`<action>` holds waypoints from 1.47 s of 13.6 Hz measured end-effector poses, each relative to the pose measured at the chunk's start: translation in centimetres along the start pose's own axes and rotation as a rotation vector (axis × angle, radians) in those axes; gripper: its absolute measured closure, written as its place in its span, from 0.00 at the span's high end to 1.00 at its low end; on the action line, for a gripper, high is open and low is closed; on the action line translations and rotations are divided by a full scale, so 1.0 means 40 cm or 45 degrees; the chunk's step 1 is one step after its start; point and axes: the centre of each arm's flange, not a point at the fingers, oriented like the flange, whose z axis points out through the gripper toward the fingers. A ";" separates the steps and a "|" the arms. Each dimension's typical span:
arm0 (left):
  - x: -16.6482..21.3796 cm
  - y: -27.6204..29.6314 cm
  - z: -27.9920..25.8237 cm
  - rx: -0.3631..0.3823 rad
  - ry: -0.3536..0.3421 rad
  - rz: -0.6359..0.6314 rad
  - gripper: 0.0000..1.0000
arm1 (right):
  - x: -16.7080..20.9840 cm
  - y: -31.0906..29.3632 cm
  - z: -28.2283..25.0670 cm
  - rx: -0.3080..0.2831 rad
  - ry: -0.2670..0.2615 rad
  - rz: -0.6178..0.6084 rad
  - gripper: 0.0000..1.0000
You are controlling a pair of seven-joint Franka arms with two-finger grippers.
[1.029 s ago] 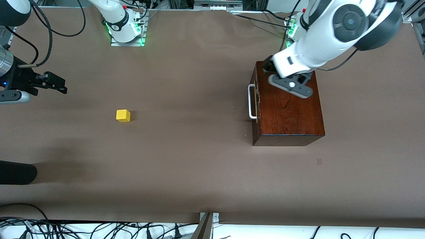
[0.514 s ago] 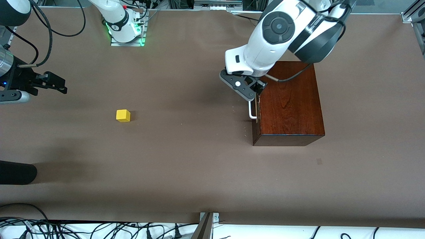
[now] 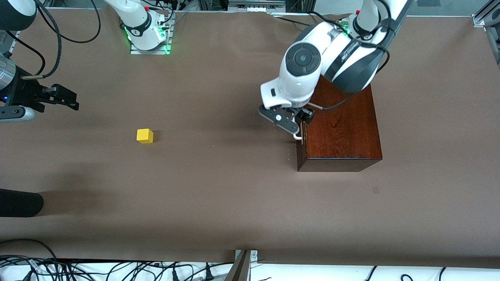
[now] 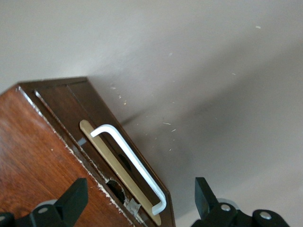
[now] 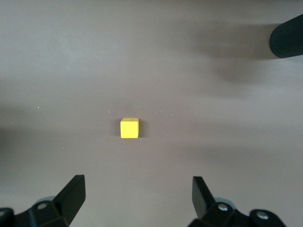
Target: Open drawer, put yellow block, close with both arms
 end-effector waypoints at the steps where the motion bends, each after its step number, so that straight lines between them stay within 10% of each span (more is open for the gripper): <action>1: 0.008 -0.009 0.022 0.016 -0.013 -0.089 1.00 | 0.000 0.000 0.000 0.000 0.000 0.000 1.00; 6: 0.041 0.022 0.166 0.223 -0.044 -0.318 1.00 | 0.000 0.000 0.000 0.000 0.000 0.000 1.00; 20: 0.055 0.111 0.323 0.430 -0.026 -0.394 1.00 | -0.001 -0.015 -0.007 0.001 0.006 -0.013 1.00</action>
